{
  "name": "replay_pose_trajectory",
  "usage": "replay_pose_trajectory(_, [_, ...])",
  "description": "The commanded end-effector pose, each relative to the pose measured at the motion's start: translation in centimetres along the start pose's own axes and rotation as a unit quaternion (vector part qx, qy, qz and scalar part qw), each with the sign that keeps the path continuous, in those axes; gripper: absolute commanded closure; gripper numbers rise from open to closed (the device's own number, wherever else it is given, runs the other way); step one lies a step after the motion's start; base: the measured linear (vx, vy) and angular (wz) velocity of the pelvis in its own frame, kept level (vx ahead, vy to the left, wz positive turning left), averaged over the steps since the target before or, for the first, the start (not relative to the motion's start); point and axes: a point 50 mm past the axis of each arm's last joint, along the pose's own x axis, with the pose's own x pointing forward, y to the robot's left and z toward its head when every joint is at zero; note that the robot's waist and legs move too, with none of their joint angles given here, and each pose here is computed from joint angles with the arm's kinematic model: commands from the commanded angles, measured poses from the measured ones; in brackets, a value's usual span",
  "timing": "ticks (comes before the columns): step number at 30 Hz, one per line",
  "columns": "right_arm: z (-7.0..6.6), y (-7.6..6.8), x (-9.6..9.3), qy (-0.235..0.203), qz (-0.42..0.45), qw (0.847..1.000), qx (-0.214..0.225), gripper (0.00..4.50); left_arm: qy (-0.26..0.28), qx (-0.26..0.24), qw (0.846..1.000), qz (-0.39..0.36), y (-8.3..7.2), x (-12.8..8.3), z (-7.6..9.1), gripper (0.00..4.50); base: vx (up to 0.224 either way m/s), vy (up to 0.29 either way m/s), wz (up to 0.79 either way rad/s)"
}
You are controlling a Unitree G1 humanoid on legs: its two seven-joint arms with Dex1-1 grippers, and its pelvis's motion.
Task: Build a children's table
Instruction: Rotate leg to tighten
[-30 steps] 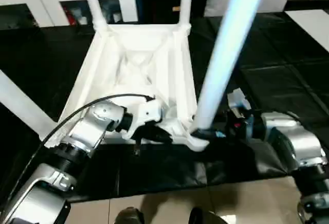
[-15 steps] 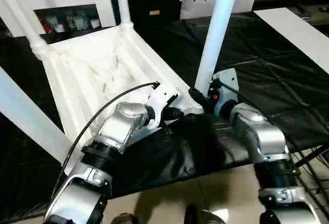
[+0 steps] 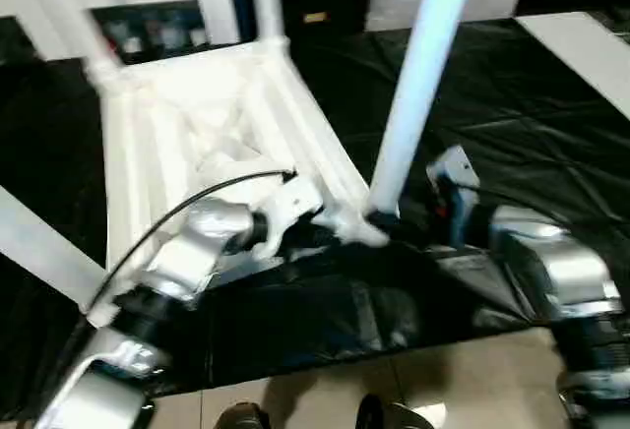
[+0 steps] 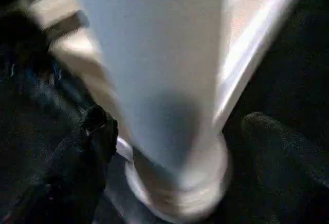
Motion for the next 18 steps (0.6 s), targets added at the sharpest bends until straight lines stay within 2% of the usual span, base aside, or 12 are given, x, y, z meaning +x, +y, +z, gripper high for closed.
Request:
replay_pose_trajectory(1, [-0.2,0.6,-0.1,0.012,0.047,0.998,-0.037,0.38,0.008,0.02,0.997,-0.075,-1.4,0.7,-0.1,4.5,0.0,0.0,0.0])
replay_pose_trajectory(2, [-0.3,0.7,-0.4,0.018,0.082,0.995,-0.048,0.38,0.018,0.027,0.994,-0.1,-1.6,0.5,-0.4,4.5,0.0,0.0,0.0])
replay_pose_trajectory(3, [-0.3,0.7,-0.4,0.018,0.082,0.995,-0.048,0.66,0.018,0.027,0.994,-0.1,-1.6,0.5,-0.4,4.5,0.0,0.0,0.0])
replay_pose_trajectory(4, [-0.3,1.0,-0.7,0.017,0.12,0.991,-0.048,0.73,0.032,0.04,0.992,-0.119,-1.7,0.3,-0.7,4.5,0.0,0.0,0.0])
replay_pose_trajectory(8, [-0.2,1.7,-1.0,0.013,0.207,0.978,-0.028,0.99,0.063,0.061,0.983,-0.16,-1.5,-0.5,-1.1,4.5,0.0,0.0,0.0])
replay_pose_trajectory(13, [-0.4,2.3,-1.0,0.017,0.254,0.967,-0.007,1.57,0.064,0.065,0.98,-0.179,-1.4,-0.9,-0.9,4.5,0.0,0.0,0.0])
replay_pose_trajectory(18, [-0.7,2.6,-1.0,0.021,0.281,0.96,0.004,1.91,0.065,0.067,0.979,-0.183,-1.1,-0.9,-1.0,4.5,0.0,0.0,0.0])
